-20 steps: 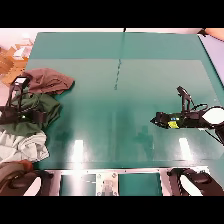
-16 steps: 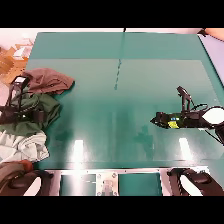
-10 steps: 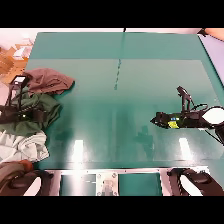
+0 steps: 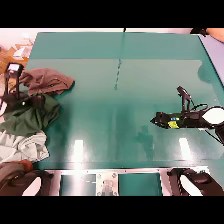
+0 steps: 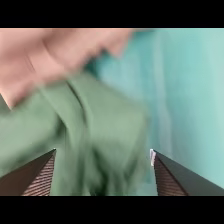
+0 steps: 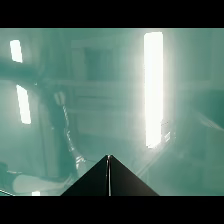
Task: Fold the shirts.
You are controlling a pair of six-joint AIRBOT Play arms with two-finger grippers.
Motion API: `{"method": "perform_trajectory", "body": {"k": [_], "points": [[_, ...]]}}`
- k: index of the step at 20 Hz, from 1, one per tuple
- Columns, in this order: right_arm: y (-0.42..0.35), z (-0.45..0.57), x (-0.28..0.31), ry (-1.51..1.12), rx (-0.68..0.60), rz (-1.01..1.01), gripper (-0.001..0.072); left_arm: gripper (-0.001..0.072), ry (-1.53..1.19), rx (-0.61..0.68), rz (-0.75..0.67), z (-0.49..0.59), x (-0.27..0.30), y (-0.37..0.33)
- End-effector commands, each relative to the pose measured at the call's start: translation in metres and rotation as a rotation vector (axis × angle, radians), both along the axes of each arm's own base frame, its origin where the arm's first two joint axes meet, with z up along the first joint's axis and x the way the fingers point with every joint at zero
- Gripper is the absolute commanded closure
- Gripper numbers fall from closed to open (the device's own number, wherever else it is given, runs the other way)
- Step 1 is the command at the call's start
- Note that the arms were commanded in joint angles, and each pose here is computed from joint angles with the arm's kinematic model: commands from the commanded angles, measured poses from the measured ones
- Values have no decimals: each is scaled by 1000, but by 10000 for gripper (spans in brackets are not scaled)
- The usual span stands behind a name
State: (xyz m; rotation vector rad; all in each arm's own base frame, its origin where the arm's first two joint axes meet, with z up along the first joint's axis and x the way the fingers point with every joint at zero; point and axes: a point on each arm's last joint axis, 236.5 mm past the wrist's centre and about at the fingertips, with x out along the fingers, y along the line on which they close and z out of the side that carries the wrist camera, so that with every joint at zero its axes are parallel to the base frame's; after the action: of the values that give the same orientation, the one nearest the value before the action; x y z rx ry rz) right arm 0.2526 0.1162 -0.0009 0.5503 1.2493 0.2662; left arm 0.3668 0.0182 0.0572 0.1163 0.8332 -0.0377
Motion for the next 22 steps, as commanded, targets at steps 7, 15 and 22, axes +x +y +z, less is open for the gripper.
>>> {"method": "perform_trajectory", "body": {"k": [7,15,22], "points": [[0,0,0,0,0,1,692,39,159,170,-18,-67,128,41],[0,0,1,-3,0,-1,692,688,245,260,-28,-95,143,59],[-1,2,6,-22,-1,-14,692,689,71,12,-144,102,161,-64]]}}
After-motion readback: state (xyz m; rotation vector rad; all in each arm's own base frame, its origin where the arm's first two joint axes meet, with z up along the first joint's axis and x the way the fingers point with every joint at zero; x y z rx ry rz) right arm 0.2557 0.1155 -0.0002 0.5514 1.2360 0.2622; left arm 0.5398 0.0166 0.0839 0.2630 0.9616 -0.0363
